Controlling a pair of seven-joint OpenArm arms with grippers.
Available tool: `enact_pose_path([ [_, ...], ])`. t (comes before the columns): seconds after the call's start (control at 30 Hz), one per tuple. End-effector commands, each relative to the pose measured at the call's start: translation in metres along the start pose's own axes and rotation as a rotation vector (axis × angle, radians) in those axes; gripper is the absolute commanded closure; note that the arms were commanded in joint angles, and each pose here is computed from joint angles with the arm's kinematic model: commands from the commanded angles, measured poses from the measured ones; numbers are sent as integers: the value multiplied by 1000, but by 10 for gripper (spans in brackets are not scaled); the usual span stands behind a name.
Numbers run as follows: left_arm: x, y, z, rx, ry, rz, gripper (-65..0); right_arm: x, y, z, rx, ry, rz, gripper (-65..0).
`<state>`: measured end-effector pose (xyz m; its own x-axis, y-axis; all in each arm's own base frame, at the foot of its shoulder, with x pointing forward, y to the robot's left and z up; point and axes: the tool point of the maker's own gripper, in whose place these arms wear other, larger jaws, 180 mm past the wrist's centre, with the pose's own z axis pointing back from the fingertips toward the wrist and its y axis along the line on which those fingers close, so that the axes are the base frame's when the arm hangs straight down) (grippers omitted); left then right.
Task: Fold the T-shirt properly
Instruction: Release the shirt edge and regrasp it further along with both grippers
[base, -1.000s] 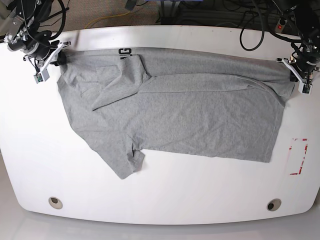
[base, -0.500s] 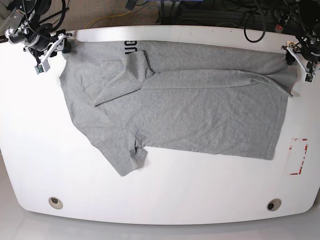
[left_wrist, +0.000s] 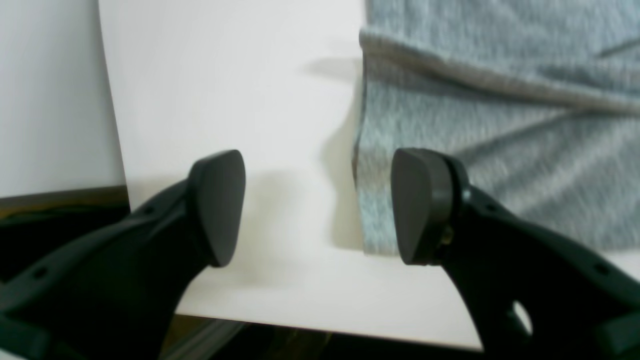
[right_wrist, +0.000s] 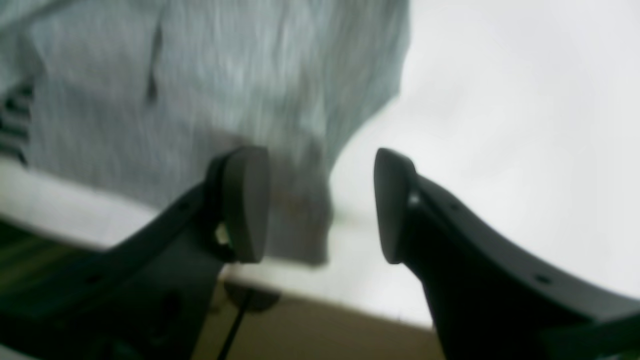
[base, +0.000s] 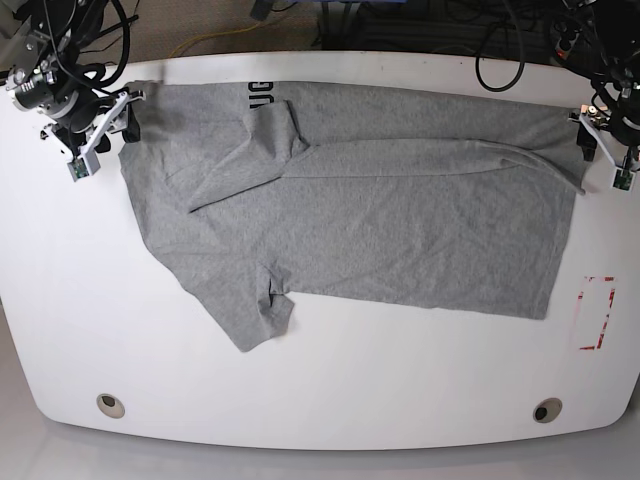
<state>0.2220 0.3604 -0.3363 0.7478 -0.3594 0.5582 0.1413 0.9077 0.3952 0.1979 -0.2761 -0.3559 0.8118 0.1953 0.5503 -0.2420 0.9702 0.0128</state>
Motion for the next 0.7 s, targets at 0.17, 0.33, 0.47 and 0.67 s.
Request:
enact_pose_path([
  [0.17,51,-13,-36,-28,-44,-91,-424,30,25,-22,101,-44,58,-323],
  [0.33,41,-18,-31,-23,17,-141,-422,31,45,-31,153,-36,85,-322],
  [0.47,33,-14,-20,2,60,-164,-421,29,59,-35,183,-45,58,-320],
  [0.67,14,-23,-14,-17,97,-184,-419,24,68,-38,204,-42,36,-320],
])
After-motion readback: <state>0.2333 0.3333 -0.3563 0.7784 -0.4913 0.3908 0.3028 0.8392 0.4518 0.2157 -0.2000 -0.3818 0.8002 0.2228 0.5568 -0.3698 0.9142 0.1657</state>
